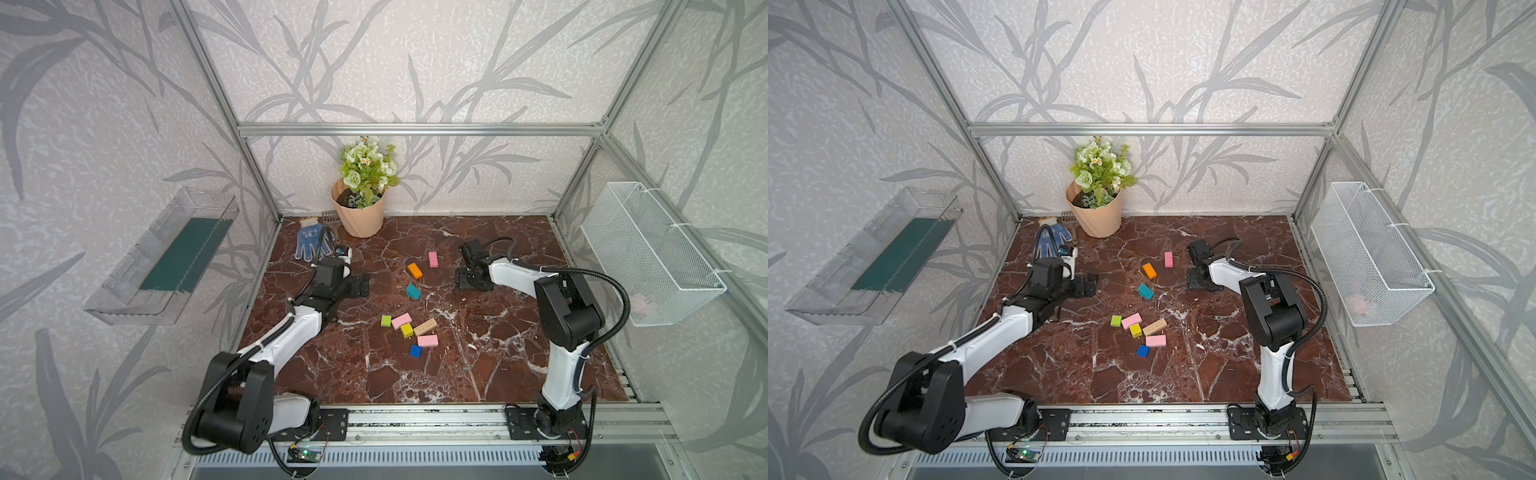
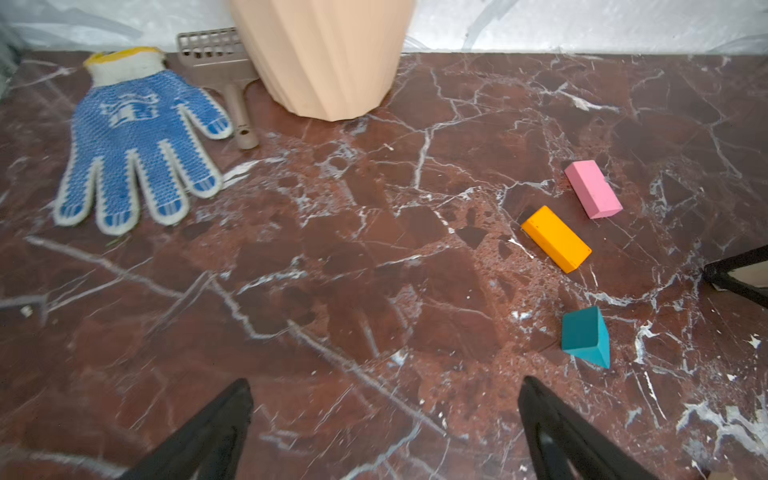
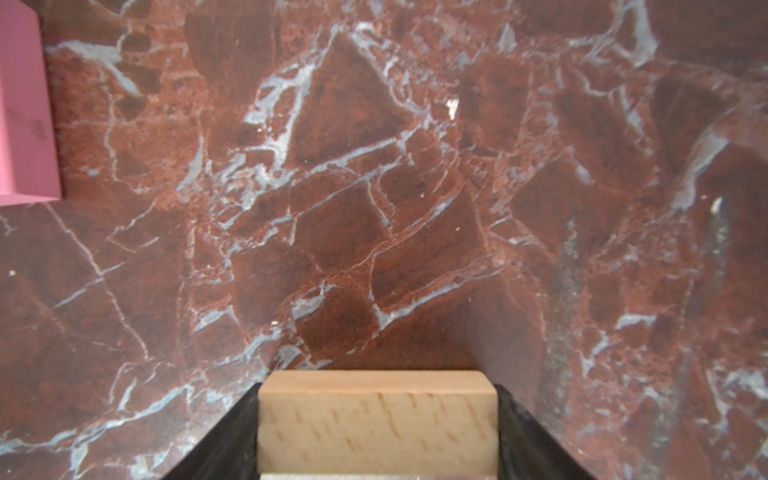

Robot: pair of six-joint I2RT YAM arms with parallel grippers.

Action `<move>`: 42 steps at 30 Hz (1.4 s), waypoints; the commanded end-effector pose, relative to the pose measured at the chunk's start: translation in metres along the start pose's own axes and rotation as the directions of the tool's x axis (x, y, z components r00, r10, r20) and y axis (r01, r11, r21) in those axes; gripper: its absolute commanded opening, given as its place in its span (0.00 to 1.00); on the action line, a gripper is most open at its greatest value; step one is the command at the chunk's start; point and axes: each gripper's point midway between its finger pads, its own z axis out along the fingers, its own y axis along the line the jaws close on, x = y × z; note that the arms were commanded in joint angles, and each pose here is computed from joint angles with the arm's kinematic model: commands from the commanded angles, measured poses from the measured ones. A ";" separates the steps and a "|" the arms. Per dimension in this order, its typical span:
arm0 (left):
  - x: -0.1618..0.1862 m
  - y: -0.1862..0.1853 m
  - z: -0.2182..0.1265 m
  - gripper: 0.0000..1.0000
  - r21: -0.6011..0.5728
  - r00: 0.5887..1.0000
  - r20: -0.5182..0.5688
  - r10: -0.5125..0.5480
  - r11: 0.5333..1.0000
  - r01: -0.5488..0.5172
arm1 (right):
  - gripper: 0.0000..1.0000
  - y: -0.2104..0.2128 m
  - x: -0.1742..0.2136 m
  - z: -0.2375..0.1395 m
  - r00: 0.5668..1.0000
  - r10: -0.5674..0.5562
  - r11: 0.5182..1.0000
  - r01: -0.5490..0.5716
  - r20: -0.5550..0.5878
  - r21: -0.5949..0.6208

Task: Build the wood block tower
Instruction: 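Set the wood block down farther away while the left arm moves forward, then move the right gripper to the text-printed wood block and grasp it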

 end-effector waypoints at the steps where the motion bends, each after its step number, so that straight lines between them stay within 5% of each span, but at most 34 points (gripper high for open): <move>1: 0.016 -0.009 0.000 0.99 0.085 0.999 -0.046 0.000 0.996 0.004 | 0.69 0.001 0.001 0.001 1.000 0.006 1.000 -0.006 -0.004 -0.008; 2: 0.015 -0.008 0.006 0.99 0.078 0.998 -0.061 -0.004 0.997 0.009 | 0.69 0.001 0.002 0.001 1.000 0.006 1.000 -0.006 -0.005 -0.012; 5: 0.022 -0.046 0.011 0.99 0.318 0.983 -0.168 0.078 0.948 -0.021 | 0.70 0.003 0.004 -0.002 1.000 0.000 1.000 0.000 -0.013 -0.026; 8: 0.021 -0.065 -0.003 0.99 0.437 0.987 -0.109 0.114 0.898 -0.055 | 0.72 0.004 0.006 -0.006 1.000 0.001 0.999 -0.001 -0.005 -0.044; 14: 0.014 -0.060 -0.028 0.99 0.413 0.995 0.070 0.069 0.906 -0.092 | 0.81 0.004 0.007 -0.018 1.000 -0.006 0.998 0.007 0.009 -0.065; 21: 0.016 -0.075 -0.030 0.99 0.495 0.993 0.064 0.100 0.861 -0.118 | 0.88 -0.002 0.003 -0.038 0.999 0.000 0.998 0.004 0.053 -0.065; 32: 0.015 -0.074 -0.030 0.99 0.489 0.993 0.069 0.099 0.864 -0.120 | 0.91 0.000 0.011 -0.086 0.990 -0.035 0.995 0.046 0.135 -0.086; 42: 0.015 -0.072 -0.030 0.99 0.476 0.993 0.075 0.096 0.871 -0.120 | 0.99 0.079 0.082 -0.135 0.948 -0.175 0.920 0.254 0.265 -0.300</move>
